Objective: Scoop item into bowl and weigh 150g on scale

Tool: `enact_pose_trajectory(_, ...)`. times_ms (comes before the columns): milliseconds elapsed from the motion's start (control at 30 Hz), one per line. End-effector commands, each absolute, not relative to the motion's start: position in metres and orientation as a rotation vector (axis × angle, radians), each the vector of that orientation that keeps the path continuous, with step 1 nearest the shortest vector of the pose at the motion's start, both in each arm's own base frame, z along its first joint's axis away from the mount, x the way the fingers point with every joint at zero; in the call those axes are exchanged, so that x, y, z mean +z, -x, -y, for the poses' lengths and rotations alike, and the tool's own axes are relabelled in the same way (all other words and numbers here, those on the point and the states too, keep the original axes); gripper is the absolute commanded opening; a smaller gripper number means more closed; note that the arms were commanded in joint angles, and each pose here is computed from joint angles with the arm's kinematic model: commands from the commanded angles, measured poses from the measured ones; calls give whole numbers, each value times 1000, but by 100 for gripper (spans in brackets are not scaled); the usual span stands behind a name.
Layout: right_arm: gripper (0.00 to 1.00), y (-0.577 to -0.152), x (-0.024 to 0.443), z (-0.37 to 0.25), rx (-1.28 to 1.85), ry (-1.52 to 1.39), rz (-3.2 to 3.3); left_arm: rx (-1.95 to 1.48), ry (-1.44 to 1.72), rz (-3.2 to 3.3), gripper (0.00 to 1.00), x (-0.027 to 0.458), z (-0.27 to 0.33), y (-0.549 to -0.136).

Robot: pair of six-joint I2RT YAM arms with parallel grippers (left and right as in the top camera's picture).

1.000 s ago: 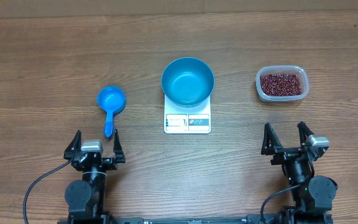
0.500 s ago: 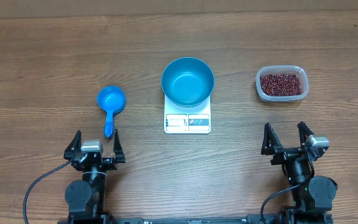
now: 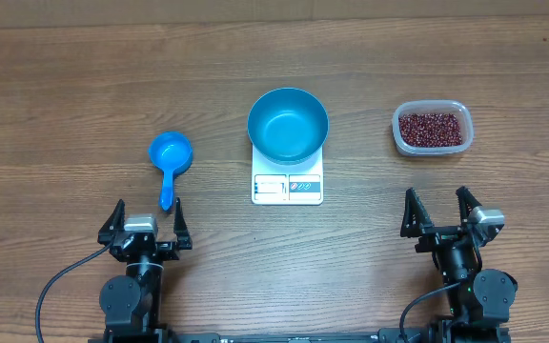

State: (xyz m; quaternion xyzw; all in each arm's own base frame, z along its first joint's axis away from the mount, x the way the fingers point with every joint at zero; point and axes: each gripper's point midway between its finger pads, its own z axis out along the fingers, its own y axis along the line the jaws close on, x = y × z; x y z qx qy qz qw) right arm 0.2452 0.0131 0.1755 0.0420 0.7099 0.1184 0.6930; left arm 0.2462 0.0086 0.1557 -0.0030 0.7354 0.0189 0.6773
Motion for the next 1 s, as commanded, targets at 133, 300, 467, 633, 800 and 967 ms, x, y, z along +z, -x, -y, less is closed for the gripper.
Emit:
enact_pose_trajectory(133,100,-245,173,-11,250,-95,-1583,51,19,-1649,100,156,-11,-246)
enact_pose_trajectory(300,100,-245,173,-11,250,-95,-1583,50,19,-1649,100,156,-11,-246)
enact_pose_trajectory(467,100,-245,173,-11,250,-95,-1583,49,17,-1650,100,155,-11,-246)
enact_pose_trajectory(633,100,-245,173,-11,250,-95,-1583,48,17,-1650,100,155,-11,-246)
enact_pose_trajectory(800,100,-245,173,-11,250,-95,-1583,77,-7,-1650,100,155,-11,-246)
enact_pose_trajectory(967,100,-245,173,-11,250,-95,-1583,90,-15,-1650,100,156,-12,-246)
